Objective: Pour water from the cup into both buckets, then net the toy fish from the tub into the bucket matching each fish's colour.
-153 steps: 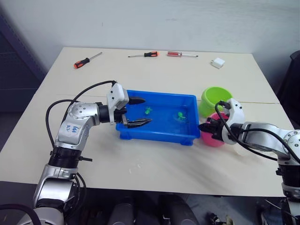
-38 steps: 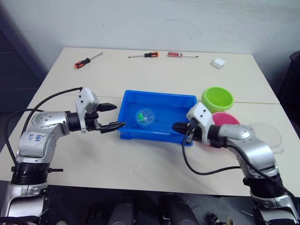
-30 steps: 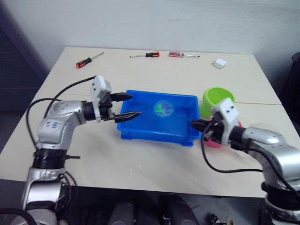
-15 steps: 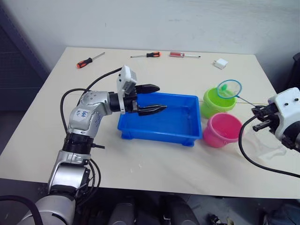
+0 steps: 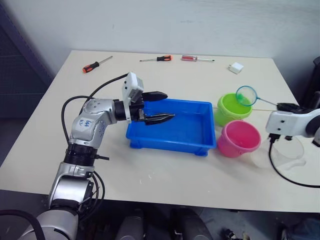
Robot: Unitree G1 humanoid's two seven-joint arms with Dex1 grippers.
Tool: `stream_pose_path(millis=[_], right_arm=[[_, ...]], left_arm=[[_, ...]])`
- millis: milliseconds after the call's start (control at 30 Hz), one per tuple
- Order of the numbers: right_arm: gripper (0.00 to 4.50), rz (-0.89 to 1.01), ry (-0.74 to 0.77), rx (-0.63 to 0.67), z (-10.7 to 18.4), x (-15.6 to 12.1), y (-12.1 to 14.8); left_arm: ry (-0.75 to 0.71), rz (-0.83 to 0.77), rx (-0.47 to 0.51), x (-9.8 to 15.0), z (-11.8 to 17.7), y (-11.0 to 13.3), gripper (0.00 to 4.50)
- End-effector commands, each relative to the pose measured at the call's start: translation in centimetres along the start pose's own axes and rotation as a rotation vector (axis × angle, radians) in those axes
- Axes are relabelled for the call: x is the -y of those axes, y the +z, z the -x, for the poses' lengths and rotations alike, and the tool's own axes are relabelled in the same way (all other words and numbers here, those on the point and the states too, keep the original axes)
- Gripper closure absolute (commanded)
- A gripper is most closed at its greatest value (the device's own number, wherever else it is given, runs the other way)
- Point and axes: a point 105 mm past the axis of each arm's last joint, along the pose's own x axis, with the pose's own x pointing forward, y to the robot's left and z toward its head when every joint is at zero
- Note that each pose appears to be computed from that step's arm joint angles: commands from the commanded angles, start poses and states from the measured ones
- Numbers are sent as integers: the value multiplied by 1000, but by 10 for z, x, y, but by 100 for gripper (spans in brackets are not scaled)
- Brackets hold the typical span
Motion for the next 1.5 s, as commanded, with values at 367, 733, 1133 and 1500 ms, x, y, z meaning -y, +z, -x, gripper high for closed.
stream_pose_path(millis=[367,733,1133,1500], right_arm=[[450,-245,-157,140,4,25,2],[450,-1041,448,822,47,-21,137],[450,-829,811,872,35,-127,207],[2,-991,645,722,40,-110,163]], left_arm=[[-6,-72,-12,1,9,9,1],[-63,11,-308,49,100,-23,1],[62,58,-479,74,137,-54,1],[127,91,-387,52,134,-50,0]])
